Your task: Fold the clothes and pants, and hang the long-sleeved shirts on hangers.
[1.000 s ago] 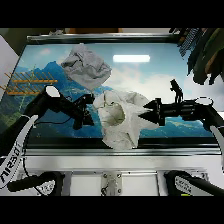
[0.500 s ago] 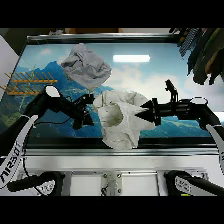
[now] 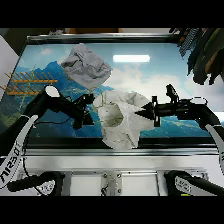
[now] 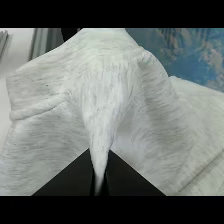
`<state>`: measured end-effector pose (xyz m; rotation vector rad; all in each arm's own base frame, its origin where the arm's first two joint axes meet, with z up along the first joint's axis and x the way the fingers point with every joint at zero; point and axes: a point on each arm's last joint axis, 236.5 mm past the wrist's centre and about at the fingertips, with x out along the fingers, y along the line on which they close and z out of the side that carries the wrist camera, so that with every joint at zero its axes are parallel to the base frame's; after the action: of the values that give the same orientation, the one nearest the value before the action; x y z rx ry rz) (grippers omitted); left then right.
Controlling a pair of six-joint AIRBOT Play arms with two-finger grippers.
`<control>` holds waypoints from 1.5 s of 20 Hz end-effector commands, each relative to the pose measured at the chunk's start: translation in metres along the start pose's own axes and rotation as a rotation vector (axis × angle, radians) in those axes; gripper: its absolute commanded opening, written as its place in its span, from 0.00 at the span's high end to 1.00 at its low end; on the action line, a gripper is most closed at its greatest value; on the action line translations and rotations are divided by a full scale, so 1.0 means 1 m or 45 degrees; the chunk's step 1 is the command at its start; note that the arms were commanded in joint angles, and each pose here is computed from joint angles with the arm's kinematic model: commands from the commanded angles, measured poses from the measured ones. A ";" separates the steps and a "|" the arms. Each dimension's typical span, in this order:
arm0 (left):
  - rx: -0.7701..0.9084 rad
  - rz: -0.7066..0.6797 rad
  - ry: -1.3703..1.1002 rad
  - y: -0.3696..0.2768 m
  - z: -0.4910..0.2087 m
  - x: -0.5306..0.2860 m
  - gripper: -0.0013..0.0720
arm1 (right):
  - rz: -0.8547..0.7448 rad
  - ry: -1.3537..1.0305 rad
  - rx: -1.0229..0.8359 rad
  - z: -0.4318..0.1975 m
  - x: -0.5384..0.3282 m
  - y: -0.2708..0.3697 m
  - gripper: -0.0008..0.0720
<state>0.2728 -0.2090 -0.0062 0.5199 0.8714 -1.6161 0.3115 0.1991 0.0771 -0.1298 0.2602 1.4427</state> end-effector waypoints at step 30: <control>-0.370 0.130 -0.032 0.027 -0.018 -0.020 0.45 | -0.076 -0.172 -0.051 0.045 -0.006 -0.006 0.98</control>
<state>0.2943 -0.1937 -0.0093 0.3769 0.9945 -1.4263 0.3212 0.2032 0.1168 -0.0882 0.1266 1.3895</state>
